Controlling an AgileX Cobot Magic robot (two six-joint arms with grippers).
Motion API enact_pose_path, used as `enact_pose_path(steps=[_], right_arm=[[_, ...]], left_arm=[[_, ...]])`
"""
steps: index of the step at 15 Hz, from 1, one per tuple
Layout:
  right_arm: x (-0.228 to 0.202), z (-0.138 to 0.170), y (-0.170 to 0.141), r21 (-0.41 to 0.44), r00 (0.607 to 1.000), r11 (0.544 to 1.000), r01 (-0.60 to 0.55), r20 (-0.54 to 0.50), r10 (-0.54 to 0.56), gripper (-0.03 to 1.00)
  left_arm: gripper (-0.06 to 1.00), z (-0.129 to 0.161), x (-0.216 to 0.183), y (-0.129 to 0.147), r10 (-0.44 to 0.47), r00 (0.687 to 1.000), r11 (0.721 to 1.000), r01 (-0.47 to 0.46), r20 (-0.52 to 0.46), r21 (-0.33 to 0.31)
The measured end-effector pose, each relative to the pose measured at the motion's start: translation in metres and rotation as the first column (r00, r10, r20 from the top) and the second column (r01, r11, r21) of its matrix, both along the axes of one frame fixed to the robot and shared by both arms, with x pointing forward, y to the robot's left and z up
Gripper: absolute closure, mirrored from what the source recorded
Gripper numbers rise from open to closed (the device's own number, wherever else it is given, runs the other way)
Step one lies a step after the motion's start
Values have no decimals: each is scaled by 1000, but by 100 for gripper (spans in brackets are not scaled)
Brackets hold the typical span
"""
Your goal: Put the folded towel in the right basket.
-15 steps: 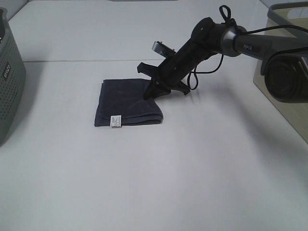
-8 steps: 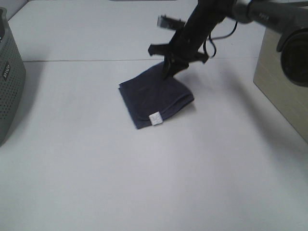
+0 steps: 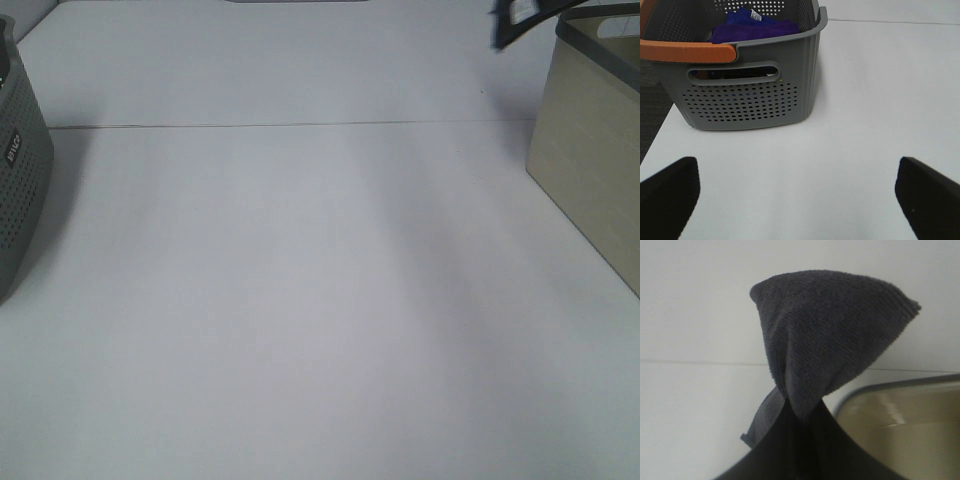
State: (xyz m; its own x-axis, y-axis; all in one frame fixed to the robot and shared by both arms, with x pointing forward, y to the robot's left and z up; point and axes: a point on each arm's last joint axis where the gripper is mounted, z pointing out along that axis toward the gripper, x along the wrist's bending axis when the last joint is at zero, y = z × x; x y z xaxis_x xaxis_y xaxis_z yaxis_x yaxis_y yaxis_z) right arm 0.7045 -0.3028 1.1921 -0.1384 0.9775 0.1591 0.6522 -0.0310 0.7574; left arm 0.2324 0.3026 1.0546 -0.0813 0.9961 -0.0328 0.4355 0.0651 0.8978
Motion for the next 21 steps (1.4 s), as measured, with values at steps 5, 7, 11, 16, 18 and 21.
enact_pose_path(steps=[5, 7, 11, 16, 18, 21], right_arm=[[-38, 29, -111, -110, 950, 944, 312, 53, -308, 92], [-35, 6, -127, -150, 939, 930, 336, -28, -344, 92], [-30, -38, -142, -231, 879, 886, 402, -174, -444, 47], [-22, -49, -128, -175, 893, 914, 365, -211, -397, -1], [-22, -36, -99, -177, 920, 933, 314, -185, -344, -1], [-57, 5, -40, -182, 962, 958, 220, -119, -244, -1]], left_arm=[[-5, 0, 0, 0, 0, 1000, 1000, 0, 0, 0], [-5, 0, 0, 0, 0, 1000, 1000, 0, 0, 0], [-5, 0, 0, 0, -1, 1000, 1000, 1, 0, 2], [-5, 0, 0, 0, -1, 1000, 1000, 1, 0, 2], [-5, 0, 0, 0, -1, 1000, 1000, 1, 0, 2], [-5, 0, 0, 0, -1, 1000, 1000, 1, 0, 2]])
